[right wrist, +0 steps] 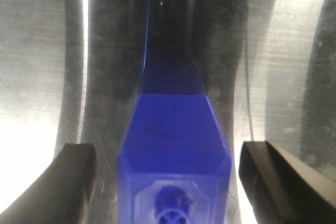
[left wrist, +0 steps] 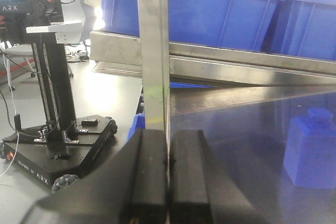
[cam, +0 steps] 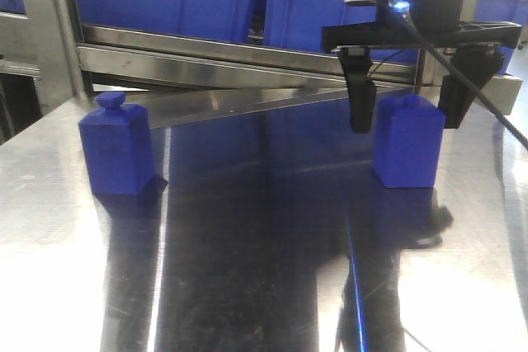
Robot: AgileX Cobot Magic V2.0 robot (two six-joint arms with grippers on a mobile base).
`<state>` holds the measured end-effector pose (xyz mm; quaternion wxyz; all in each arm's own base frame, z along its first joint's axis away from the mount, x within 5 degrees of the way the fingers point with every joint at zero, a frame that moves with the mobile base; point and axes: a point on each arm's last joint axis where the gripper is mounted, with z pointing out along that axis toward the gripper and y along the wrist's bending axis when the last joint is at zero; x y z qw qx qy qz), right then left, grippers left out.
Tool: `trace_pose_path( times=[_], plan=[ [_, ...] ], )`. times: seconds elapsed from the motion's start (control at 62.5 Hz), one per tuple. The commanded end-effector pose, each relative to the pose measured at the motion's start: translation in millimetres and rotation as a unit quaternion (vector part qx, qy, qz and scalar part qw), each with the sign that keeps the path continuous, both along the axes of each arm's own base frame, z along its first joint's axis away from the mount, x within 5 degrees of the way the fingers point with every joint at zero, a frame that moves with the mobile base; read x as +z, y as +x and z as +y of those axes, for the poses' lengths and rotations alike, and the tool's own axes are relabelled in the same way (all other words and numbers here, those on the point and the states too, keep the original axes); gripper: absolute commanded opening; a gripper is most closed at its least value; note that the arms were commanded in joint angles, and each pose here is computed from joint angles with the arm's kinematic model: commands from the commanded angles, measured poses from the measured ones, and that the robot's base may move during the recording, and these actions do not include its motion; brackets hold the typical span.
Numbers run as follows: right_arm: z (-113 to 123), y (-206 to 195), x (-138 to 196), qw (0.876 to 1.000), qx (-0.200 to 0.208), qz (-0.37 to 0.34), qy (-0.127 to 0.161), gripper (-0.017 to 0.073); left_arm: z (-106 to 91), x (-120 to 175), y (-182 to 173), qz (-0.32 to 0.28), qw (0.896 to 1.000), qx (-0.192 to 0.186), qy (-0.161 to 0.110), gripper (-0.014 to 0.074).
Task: Pick and sort blue part to right shelf
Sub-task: 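Lower the right gripper over the blue rectangular block and close, then lift the blue block with the right gripper and raise it clear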
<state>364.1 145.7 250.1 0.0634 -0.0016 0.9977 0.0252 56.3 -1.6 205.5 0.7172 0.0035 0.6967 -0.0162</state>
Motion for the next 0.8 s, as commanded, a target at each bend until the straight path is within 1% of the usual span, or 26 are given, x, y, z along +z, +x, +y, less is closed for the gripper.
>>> trace_pose_path(
  times=[0.0,0.08,0.176,0.256,0.432,0.56,0.688,0.735,0.783],
  plan=[
    [1,-1,24,0.999,-0.003,-0.037,0.022,0.0610,0.0,1,-1,-0.041,0.999,-0.002,-0.010,0.0125],
    [2,-1,22,0.999,-0.003,-0.034,0.021,0.0545,0.0,1,-1,-0.041,0.999,-0.002,-0.010,0.0125],
    [2,0,23,0.999,-0.003,-0.038,0.023,0.0428,0.0,1,-1,-0.041,0.999,-0.002,-0.010,0.0125],
    [2,0,23,0.999,-0.003,-0.039,0.023,0.0384,0.0,1,-1,-0.041,0.999,-0.002,-0.010,0.0125],
    [1,-2,28,0.999,-0.003,-0.043,0.025,0.0382,0.0,1,-1,-0.041,0.999,-0.002,-0.010,0.0125],
    [-6,-7,48,0.996,-0.006,-0.076,0.036,0.0382,0.0,1,-1,-0.041,0.999,-0.002,-0.010,0.0125],
    [-28,-16,75,0.990,0.008,-0.132,0.038,0.0382,0.0,1,-1,-0.041,0.999,-0.002,-0.010,0.0125],
    [-38,-20,79,0.987,0.014,-0.153,0.038,0.0382,0.0,1,-1,-0.041,0.999,-0.002,-0.010,0.0125],
    [-51,-26,80,0.984,0.011,-0.172,0.040,0.0382,0.0,1,-1,-0.041,0.999,-0.002,-0.010,0.0125]
  ],
)
